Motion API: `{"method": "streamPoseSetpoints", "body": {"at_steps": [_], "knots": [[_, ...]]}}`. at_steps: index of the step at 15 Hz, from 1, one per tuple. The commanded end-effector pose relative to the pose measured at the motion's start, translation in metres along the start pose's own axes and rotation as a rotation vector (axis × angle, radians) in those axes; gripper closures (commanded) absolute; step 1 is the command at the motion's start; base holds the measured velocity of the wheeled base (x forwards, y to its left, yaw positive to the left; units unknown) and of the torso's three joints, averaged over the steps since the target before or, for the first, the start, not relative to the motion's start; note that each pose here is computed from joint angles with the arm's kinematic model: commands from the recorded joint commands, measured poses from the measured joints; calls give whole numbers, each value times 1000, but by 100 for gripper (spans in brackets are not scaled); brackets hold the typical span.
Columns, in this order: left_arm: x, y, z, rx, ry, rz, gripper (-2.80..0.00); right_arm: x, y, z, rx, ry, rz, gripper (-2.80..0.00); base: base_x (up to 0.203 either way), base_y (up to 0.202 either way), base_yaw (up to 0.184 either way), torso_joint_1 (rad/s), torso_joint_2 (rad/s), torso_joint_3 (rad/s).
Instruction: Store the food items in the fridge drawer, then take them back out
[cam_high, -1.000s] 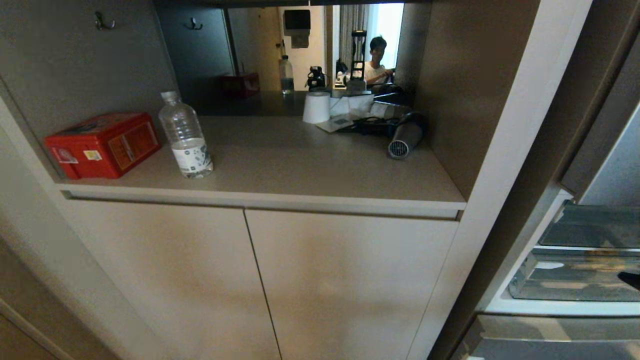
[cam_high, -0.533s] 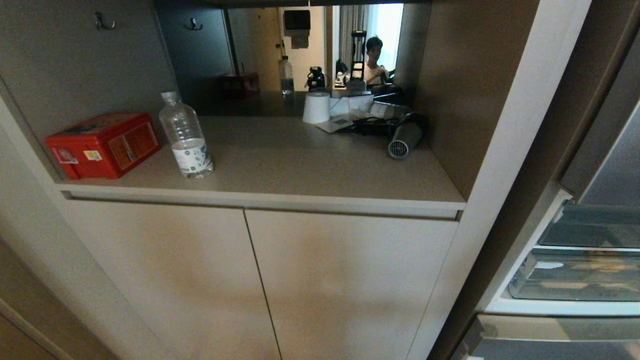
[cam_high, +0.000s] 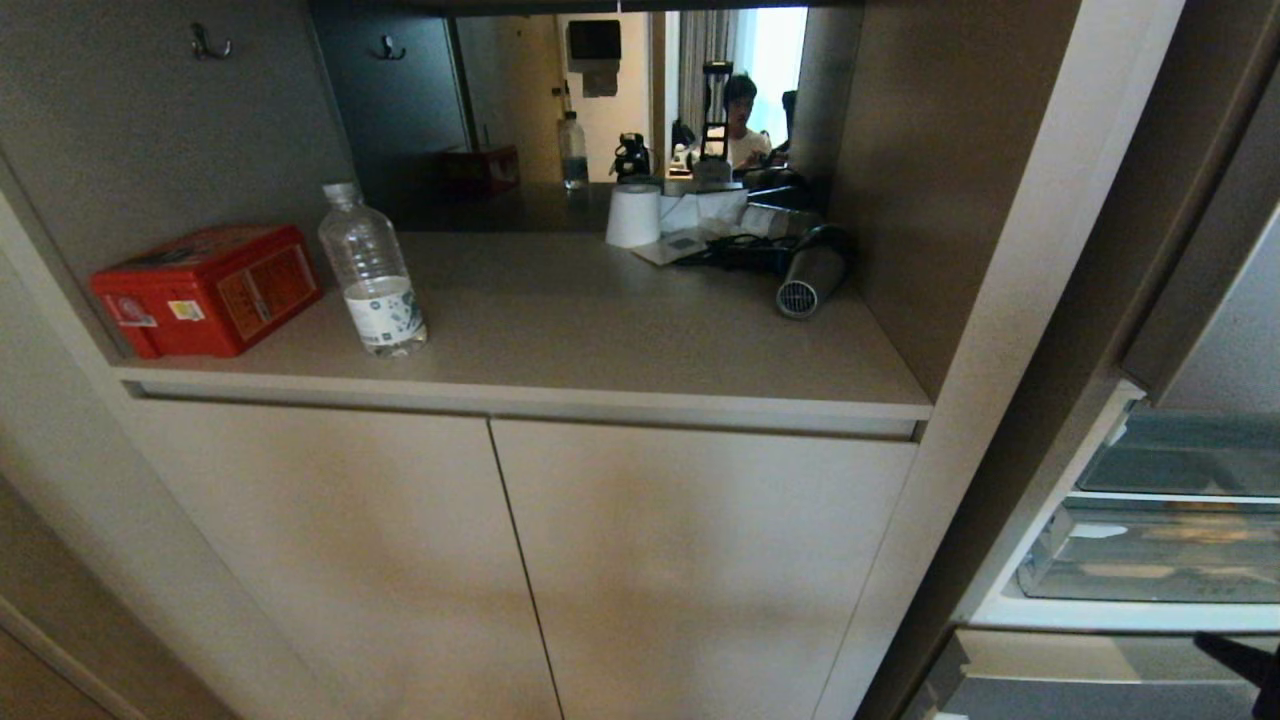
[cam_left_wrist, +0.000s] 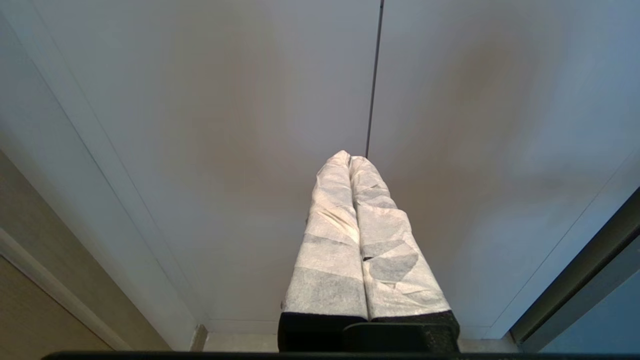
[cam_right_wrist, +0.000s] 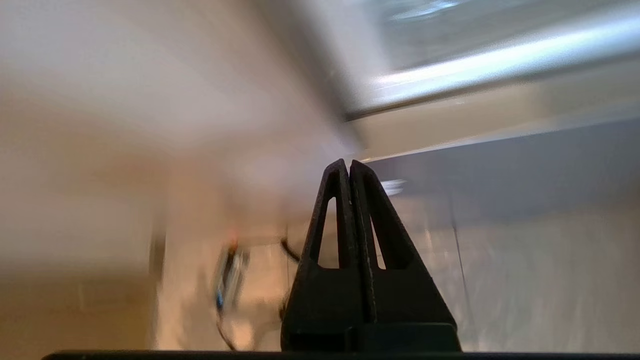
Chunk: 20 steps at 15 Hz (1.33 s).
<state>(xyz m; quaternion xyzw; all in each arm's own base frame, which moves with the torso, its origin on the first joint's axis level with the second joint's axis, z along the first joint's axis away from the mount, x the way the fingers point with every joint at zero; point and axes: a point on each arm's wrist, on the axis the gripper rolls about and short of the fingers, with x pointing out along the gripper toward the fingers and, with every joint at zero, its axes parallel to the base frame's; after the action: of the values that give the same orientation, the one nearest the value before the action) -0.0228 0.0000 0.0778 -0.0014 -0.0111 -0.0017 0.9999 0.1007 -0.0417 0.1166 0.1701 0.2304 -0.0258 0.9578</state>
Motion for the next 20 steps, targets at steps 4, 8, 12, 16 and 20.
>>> {"method": "streamPoseSetpoints", "body": {"at_steps": [4, 8, 12, 16, 20], "knots": [[1, 0, -3, 0, 10, 0, 0, -72, 34, -49, -246, -348, 239, 0, 0, 0, 0, 0, 0, 0], [1, 0, -3, 0, 10, 0, 0, -78, 16, -88, -385, -275, 13, 0, 0, 0, 0, 0, 0, 0], [1, 0, -3, 0, 10, 0, 0, -81, 13, -95, -453, -303, 21, 0, 0, 0, 0, 0, 0, 0], [1, 0, -3, 0, 10, 0, 0, -91, 11, -103, -449, -464, 57, 0, 0, 0, 0, 0, 0, 0], [1, 0, -3, 0, 10, 0, 0, -90, 11, -103, -417, -456, 57, 0, 0, 0, 0, 0, 0, 0]]}}
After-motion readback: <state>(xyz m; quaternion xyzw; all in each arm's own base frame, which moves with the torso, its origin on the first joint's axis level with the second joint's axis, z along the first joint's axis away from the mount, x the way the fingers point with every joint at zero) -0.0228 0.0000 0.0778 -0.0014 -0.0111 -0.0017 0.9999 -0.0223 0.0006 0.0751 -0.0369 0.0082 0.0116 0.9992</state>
